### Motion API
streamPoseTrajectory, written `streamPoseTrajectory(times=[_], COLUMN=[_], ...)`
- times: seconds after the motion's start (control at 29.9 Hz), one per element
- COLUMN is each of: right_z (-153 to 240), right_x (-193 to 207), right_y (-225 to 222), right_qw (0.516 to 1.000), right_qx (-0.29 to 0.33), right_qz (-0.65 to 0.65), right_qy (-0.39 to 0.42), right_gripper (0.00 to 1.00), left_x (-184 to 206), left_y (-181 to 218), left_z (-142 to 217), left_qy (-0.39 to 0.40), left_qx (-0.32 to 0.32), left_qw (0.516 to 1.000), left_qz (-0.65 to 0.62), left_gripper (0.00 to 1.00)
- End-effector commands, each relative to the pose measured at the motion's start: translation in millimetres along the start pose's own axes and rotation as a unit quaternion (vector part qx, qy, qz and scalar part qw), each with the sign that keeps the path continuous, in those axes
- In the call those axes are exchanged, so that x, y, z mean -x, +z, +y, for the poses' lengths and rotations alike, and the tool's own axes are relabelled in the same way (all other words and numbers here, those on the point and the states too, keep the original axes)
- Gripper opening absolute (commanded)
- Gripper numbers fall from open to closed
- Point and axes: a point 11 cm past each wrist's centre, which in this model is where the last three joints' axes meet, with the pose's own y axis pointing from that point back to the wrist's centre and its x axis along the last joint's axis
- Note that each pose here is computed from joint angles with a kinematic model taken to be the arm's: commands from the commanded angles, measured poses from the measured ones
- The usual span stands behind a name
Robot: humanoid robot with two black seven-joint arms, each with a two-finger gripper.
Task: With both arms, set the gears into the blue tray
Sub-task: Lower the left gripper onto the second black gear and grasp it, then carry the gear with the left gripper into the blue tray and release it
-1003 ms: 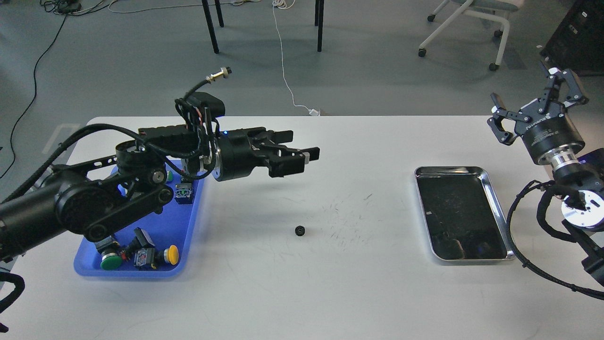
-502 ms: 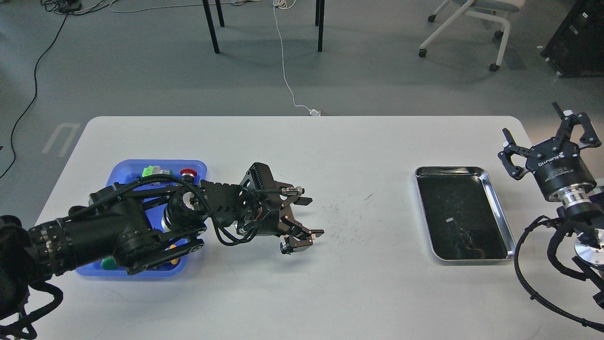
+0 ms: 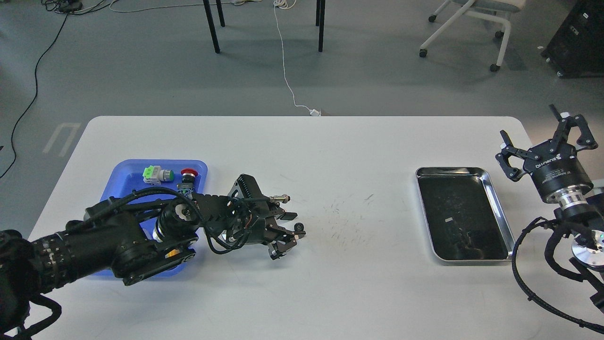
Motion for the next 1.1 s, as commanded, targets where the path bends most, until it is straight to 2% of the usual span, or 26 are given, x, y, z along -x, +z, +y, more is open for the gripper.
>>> streamPoseTrajectory(times=[0.0, 0.27, 0.43, 0.54, 0.64, 0.74, 0.87, 1.07], right_z=[-0.2, 0.0, 0.3, 0.2, 0.2, 0.4, -2.0, -5.7], right_x=[0.2, -0.5, -1.2, -1.0, -1.0, -1.5, 2.0, 5.8], right_y=[-0.4, -1.2, -2.0, -1.2, -1.2, 0.2, 7.6, 7.1], right_qw=[1.0, 1.0, 1.0, 1.0, 1.0, 1.0, 1.0, 1.0], right_qx=[-0.001, -0.001, -0.002, -0.001, -0.001, 0.0, 0.002, 0.0], right_qz=[0.0, 0.001, 0.002, 0.002, 0.002, 0.001, -0.007, -0.007], right_qy=[0.0, 0.001, 0.002, 0.001, 0.001, 0.002, -0.001, -0.006], right_gripper=[0.97, 0.97, 0.97, 0.97, 0.97, 0.97, 0.97, 0.97], left_x=[0.1, -7.0, -17.5, -11.1, 3.3, 32.5, 66.5, 101.6], left_y=[2.1, -1.1, -14.5, -37.6, -70.8, -99.8, -113.7, -132.4], left_z=[-0.4, 1.1, 17.4, 51.9, 101.8, 155.5, 207.5, 236.6], left_qy=[0.001, 0.006, 0.026, 0.023, 0.021, 0.002, -0.025, -0.025], left_qx=[0.004, 0.0, -0.012, -0.04, -0.087, -0.135, -0.163, -0.218], left_qw=[1.0, 1.0, 0.999, 0.999, 0.996, 0.989, 0.984, 0.968], left_qz=[0.0, -0.005, -0.015, -0.024, 0.012, 0.051, 0.066, 0.122], left_gripper=[0.3, 0.09, 0.09, 0.09, 0.1, 0.1, 0.1, 0.11])
